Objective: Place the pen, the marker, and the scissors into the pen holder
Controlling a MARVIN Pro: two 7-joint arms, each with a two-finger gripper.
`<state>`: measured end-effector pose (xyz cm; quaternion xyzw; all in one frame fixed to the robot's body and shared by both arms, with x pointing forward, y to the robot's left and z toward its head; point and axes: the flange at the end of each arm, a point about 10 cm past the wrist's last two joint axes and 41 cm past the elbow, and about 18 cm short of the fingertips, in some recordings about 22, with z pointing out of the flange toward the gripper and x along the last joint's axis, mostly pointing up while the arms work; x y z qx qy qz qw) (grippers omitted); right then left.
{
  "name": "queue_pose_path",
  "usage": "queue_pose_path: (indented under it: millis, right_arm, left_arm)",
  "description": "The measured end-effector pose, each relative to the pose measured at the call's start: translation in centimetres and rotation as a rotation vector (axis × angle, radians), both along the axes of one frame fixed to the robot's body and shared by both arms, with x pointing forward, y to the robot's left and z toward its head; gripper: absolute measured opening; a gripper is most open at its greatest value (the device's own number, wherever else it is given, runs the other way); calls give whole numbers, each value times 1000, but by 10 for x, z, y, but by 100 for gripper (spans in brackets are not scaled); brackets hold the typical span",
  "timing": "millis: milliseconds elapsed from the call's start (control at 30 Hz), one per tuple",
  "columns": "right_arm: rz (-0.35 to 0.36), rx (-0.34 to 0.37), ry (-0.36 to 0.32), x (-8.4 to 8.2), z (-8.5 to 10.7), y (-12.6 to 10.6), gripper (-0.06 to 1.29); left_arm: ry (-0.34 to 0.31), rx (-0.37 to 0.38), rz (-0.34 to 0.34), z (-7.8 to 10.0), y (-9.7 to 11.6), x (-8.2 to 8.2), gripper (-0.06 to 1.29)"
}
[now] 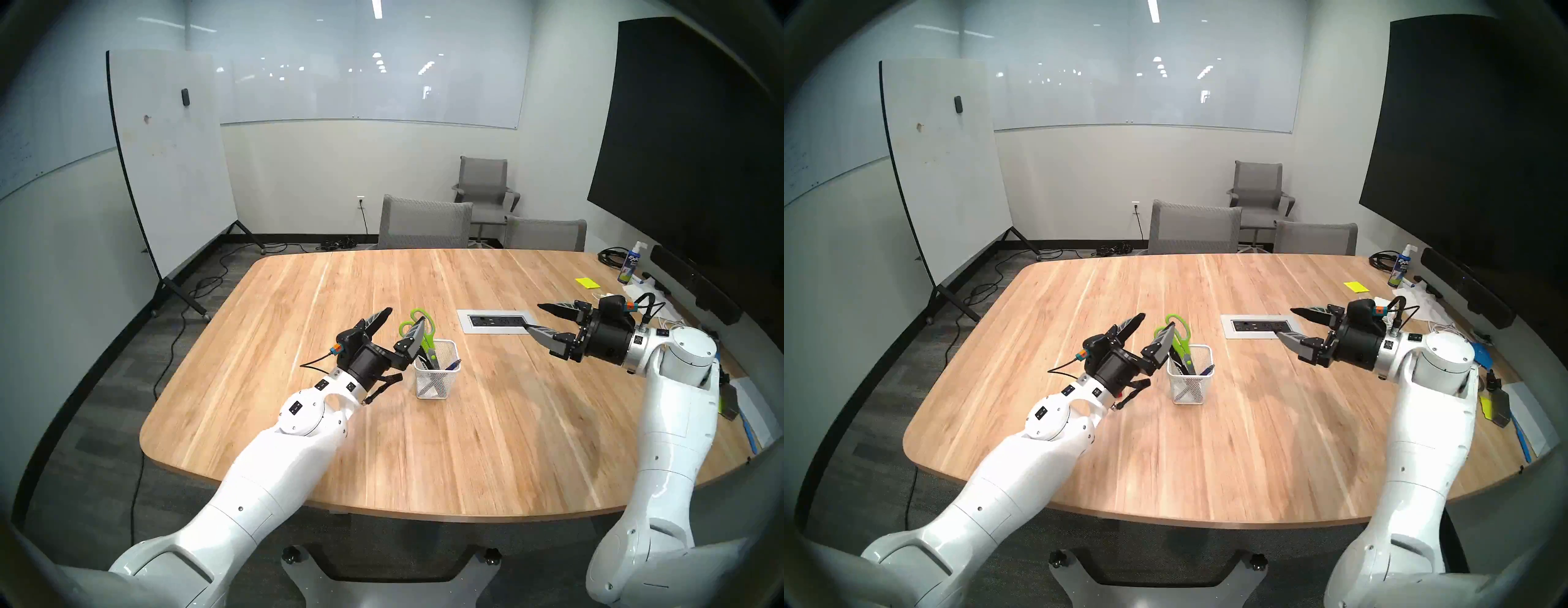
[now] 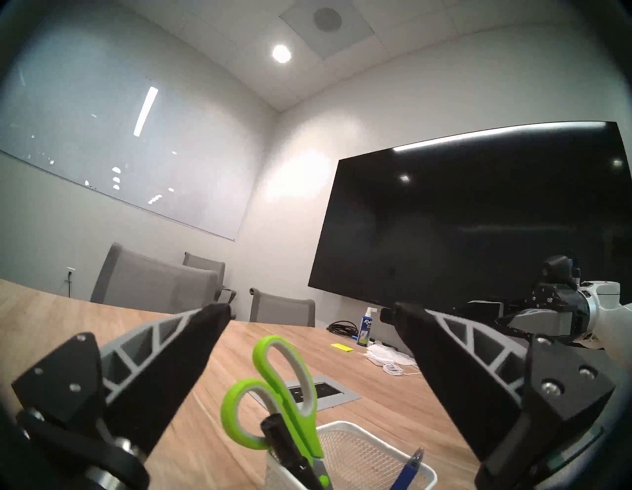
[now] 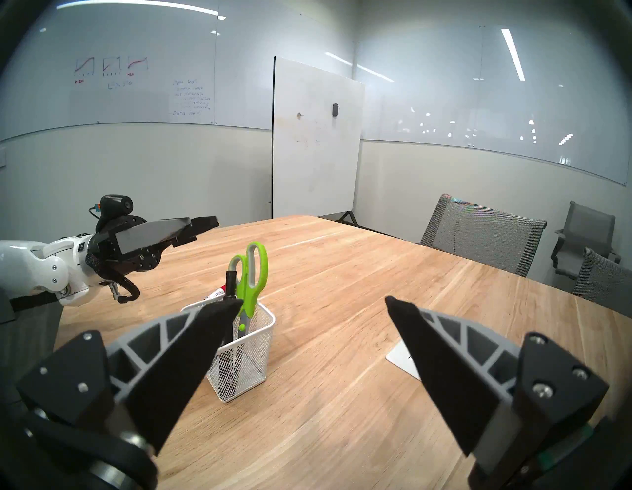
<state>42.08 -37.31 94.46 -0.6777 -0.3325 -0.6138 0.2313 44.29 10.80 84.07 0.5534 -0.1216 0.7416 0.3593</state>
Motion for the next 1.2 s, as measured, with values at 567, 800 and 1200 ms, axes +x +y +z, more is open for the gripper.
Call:
queue_pose_path:
  millis: [567, 800, 1200]
  right_arm:
    - [0, 0, 0, 0, 0, 0, 119]
    - [0, 0, 1, 0, 0, 0, 119]
    - [0, -1, 0, 0, 0, 0, 119]
  left_arm:
    - [45, 122, 108, 16, 57, -23, 127]
    - [115, 192, 176, 24, 82, -29, 127]
    - [390, 239, 253, 14, 105, -50, 127]
